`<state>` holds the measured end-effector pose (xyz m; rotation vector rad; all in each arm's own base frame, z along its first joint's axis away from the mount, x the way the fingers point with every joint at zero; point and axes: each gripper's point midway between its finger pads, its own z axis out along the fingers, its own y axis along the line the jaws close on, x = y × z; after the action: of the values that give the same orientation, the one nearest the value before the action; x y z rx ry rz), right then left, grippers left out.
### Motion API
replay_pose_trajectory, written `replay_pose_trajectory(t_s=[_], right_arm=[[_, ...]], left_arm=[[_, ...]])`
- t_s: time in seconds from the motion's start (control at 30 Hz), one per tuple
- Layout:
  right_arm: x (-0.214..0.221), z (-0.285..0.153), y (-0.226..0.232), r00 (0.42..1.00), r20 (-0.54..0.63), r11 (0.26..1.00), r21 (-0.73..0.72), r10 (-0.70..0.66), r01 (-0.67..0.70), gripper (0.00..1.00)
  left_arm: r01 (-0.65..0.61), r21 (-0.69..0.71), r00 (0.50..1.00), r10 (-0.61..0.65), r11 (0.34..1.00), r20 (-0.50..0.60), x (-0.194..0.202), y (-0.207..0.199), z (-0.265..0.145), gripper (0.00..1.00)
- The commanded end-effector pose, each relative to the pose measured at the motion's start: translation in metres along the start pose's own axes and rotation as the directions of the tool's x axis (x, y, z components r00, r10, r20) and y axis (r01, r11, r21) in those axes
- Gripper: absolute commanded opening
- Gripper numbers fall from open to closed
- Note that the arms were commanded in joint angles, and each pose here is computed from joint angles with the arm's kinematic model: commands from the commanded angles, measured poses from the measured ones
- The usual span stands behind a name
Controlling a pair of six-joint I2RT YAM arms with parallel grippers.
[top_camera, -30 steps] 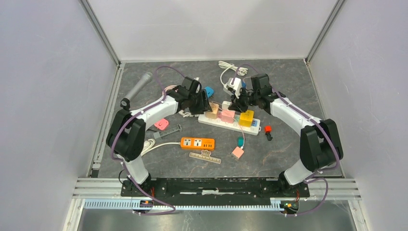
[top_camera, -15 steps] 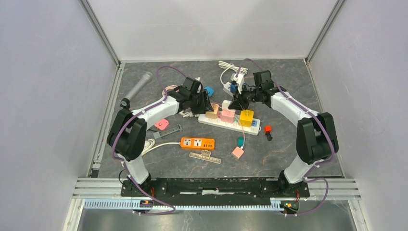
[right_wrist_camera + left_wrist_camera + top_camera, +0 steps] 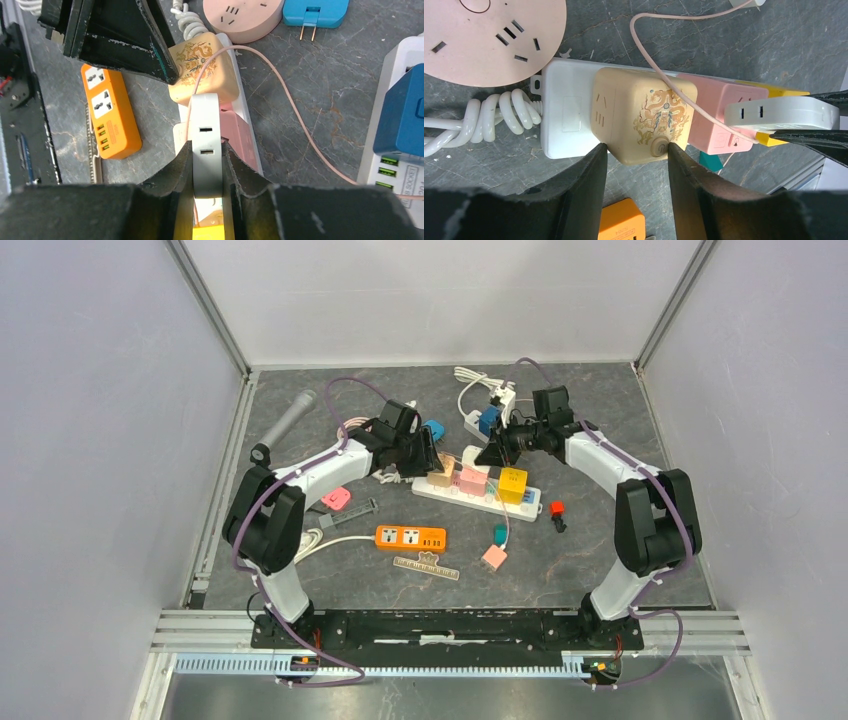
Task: Pull the plug off the socket
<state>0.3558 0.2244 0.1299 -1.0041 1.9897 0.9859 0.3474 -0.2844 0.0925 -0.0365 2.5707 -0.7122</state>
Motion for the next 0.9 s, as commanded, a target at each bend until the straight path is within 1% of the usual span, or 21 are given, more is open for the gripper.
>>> replay_pose_trajectory(t_s=[0.0,0.13,0.23,0.37,0.47,0.7,0.87], right_arm=[[-0.038,-0.002,0.026,0.988,0.142,0.992,-0.117,0.065,-0.048,0.0],[-0.038,-0.002,0.024,0.986,0.142,0.99,-0.12,0.091,-0.074,0.0],[-0.038,0.0,0.025,0.985,0.148,0.989,-0.129,0.086,-0.067,0.0],[-0.036,0.0,0.031,0.979,0.149,0.979,-0.169,0.142,-0.116,0.0],[-0.041,-0.001,0.034,0.971,0.178,0.974,-0.189,0.161,-0.127,0.0],[-0.036,-0.005,0.033,0.95,0.193,0.957,-0.205,0.243,-0.203,0.0],[-0.044,-0.014,0.041,0.92,0.262,0.938,-0.265,0.293,-0.223,0.0]], left_arm=[[-0.034,-0.146,0.998,0.025,0.989,-0.061,0.023,0.039,0.011,0.53],[-0.035,-0.148,0.998,0.026,0.988,-0.061,0.022,0.039,0.011,0.53],[-0.038,-0.153,0.998,0.028,0.987,-0.063,0.023,0.041,0.01,0.53],[-0.036,-0.149,0.998,0.027,0.988,-0.064,0.023,0.04,0.01,0.53],[-0.038,-0.138,0.998,0.03,0.99,-0.056,0.021,0.037,0.009,0.53],[-0.035,-0.14,0.998,0.026,0.99,-0.061,0.023,0.038,0.011,0.52],[-0.027,-0.149,0.998,0.017,0.988,-0.067,0.028,0.042,0.012,0.52]])
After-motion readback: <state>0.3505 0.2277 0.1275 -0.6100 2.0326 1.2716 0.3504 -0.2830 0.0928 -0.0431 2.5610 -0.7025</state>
